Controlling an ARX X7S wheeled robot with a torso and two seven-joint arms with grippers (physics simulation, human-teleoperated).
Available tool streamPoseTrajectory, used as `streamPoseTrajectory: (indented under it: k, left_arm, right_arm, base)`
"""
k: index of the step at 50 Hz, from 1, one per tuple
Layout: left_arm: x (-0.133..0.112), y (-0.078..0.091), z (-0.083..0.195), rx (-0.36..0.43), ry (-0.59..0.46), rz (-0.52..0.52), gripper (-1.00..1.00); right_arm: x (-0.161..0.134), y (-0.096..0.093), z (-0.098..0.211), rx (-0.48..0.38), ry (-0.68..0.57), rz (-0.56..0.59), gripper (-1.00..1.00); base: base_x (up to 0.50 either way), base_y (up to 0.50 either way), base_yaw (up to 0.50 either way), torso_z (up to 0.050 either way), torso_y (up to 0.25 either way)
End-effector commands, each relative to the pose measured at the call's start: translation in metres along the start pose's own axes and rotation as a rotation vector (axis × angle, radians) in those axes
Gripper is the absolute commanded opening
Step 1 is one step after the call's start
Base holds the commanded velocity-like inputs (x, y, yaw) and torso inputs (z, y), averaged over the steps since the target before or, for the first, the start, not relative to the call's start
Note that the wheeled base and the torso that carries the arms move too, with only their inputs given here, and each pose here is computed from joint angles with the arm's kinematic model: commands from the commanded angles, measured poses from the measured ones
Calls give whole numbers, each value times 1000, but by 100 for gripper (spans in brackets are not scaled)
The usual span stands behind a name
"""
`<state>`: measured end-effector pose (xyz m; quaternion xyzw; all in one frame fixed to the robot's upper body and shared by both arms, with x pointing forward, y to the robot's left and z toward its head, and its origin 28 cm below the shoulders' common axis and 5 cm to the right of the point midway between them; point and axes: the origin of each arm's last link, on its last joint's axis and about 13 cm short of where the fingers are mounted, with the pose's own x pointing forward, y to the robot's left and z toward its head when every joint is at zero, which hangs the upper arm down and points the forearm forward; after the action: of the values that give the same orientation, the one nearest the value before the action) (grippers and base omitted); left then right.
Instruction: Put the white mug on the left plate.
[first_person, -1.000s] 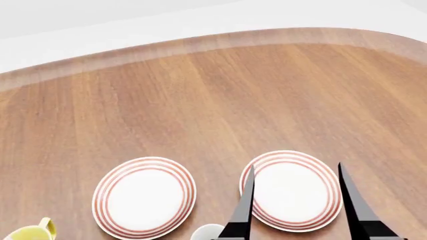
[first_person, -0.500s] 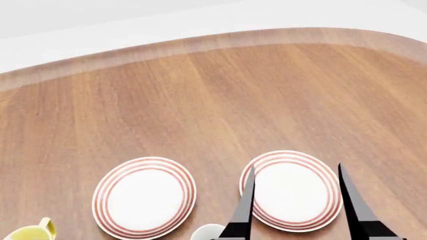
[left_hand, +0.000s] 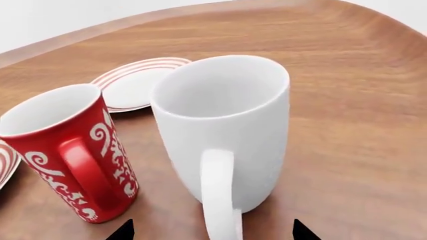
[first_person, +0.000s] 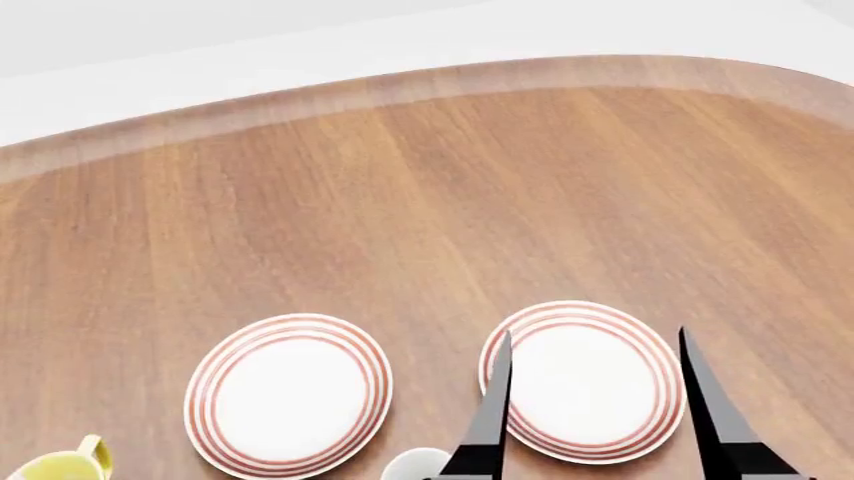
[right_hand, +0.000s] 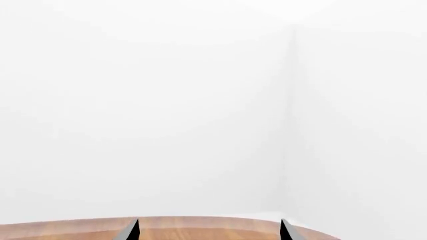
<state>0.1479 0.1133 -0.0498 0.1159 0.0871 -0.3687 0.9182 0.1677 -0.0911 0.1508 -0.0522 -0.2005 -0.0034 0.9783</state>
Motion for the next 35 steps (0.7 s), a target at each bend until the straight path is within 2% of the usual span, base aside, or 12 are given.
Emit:
streamPoseTrajectory:
  k: [1, 16, 35]
  left_arm:
    - [6, -3, 6, -6, -25, -16, 100]
    - [20, 0, -3, -17, -8, 0, 100]
    - [25, -2, -11, -24, 10, 2, 100]
  right_arm:
    - [1, -2, 2, 2, -17, -8, 100]
    - [2, -1, 0, 5, -13, -4, 100]
    - [2, -1, -1, 5, -15, -4, 100]
  base:
    - [0, 0, 0, 0, 0]
    - [0, 0, 0, 0, 0]
    - [0, 0, 0, 0, 0]
